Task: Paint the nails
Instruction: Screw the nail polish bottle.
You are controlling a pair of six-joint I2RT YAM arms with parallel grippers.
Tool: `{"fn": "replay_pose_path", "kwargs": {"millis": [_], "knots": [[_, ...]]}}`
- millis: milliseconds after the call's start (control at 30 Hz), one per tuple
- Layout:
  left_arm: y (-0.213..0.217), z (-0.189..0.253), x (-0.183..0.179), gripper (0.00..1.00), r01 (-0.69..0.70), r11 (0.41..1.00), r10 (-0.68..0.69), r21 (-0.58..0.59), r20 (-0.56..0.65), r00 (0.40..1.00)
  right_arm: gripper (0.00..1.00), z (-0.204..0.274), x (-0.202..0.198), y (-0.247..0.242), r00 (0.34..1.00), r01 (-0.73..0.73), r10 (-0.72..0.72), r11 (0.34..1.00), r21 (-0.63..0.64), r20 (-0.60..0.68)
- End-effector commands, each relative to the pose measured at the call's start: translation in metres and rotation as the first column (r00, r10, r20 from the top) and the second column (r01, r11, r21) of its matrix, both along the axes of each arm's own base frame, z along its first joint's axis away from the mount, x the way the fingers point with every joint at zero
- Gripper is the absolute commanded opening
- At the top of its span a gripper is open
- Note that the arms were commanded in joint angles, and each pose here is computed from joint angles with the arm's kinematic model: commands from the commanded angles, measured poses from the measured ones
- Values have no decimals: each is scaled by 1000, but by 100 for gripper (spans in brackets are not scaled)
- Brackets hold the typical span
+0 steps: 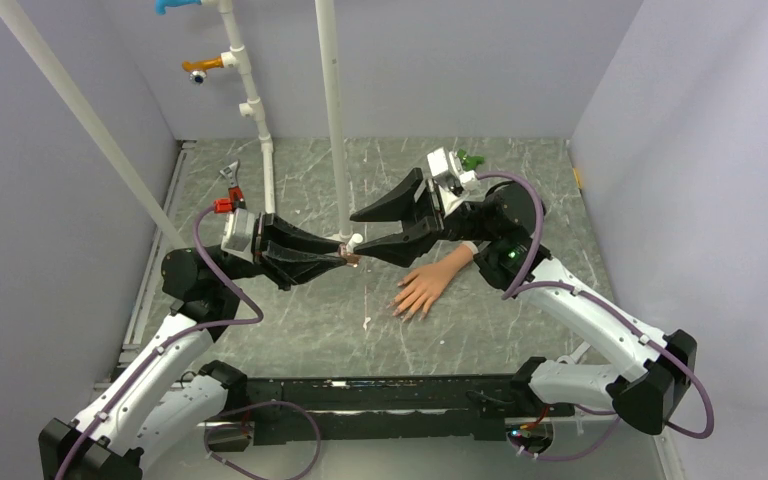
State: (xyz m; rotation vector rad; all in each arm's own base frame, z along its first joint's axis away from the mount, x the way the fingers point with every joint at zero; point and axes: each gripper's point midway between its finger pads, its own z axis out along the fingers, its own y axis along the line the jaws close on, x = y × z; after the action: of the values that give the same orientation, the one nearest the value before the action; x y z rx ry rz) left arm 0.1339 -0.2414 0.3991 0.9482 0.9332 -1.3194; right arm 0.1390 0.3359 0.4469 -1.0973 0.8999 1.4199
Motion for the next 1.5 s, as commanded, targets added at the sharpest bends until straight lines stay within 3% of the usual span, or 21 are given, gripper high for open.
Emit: {"fn": "replay_pose_path", "kwargs": {"millis": [0,633,900,1167,1467], "knots": [[5,23,-10,0,9,999,-6,-36,82,997,55,14,-8,-3,999,-38,37,998,41,40],[6,24,-10,0,-2,999,5,-42,88,996,41,-3,-12,7,997,-82,82,997,3,-2],[9,25,-6,0,-37,998,41,-52,83,996,14,-4,-14,11,997,-81,80,997,-12,-4],[15,27,2,0,-103,992,109,-79,71,992,3,-11,-12,14,999,-18,18,1000,-9,-28],[21,25,22,0,-202,975,207,-91,39,978,0,-11,0,31,977,189,-185,982,26,-104]]}}
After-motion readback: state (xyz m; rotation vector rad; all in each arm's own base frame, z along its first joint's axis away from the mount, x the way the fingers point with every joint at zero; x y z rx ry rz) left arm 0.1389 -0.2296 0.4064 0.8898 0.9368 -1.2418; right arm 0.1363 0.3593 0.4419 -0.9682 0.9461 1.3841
